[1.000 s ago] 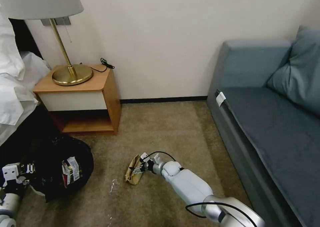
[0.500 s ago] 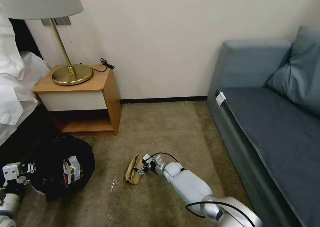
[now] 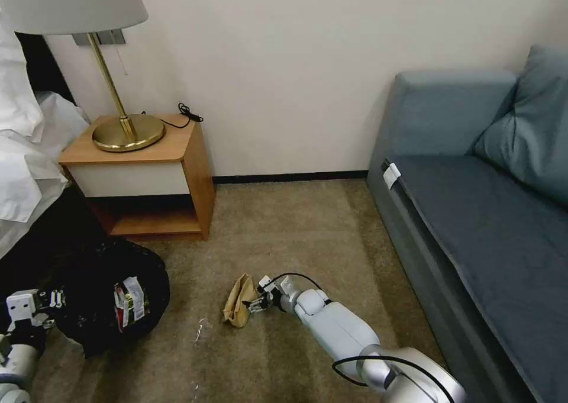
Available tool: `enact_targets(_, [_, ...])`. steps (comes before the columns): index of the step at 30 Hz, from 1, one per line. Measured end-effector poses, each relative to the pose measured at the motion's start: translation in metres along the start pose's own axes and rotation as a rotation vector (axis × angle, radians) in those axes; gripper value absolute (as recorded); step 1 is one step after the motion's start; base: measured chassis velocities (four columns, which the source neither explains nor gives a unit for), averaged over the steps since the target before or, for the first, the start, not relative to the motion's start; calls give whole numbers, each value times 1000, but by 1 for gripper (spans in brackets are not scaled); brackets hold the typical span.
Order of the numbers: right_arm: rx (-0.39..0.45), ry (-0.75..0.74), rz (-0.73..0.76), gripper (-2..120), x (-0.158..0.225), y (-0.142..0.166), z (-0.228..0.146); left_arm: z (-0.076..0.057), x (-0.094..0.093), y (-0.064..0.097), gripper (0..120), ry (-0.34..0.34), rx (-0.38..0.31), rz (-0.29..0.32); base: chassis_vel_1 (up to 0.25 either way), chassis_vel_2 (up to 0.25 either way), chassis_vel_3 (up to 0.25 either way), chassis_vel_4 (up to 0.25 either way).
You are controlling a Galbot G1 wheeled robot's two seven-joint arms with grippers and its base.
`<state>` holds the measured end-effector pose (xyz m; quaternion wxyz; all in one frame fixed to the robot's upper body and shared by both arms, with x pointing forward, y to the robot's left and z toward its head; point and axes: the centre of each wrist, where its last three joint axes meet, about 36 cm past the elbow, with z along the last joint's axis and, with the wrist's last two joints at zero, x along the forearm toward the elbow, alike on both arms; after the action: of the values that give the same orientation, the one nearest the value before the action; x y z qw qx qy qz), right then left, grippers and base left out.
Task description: Pick up the trash bin, then pick up the garbage on the floor and place it into the trash bin.
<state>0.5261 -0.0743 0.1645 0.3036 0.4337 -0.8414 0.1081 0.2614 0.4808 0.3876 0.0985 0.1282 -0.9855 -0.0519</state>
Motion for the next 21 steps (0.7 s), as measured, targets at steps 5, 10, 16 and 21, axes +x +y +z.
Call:
enact_targets(5, [12,-12,5,100,0,-4,-5,-2,-1,5,4,-3,-1,-7,0,0,0,0])
enact_targets(10, [20,-51,5,100,0,-5,-15,-3,-2,8,4,-9,-1,-11,0,0,0,0])
enact_targets(16, [18,-79,14,100,-1,-2,-21,-4,-3,6,4,-14,0,-7,0,0,0,0])
enact_targets(21, [1,-98,-5,100,-3,8,-27,-4,-2,4,4,-10,-3,-3,-12,10,8,-10])
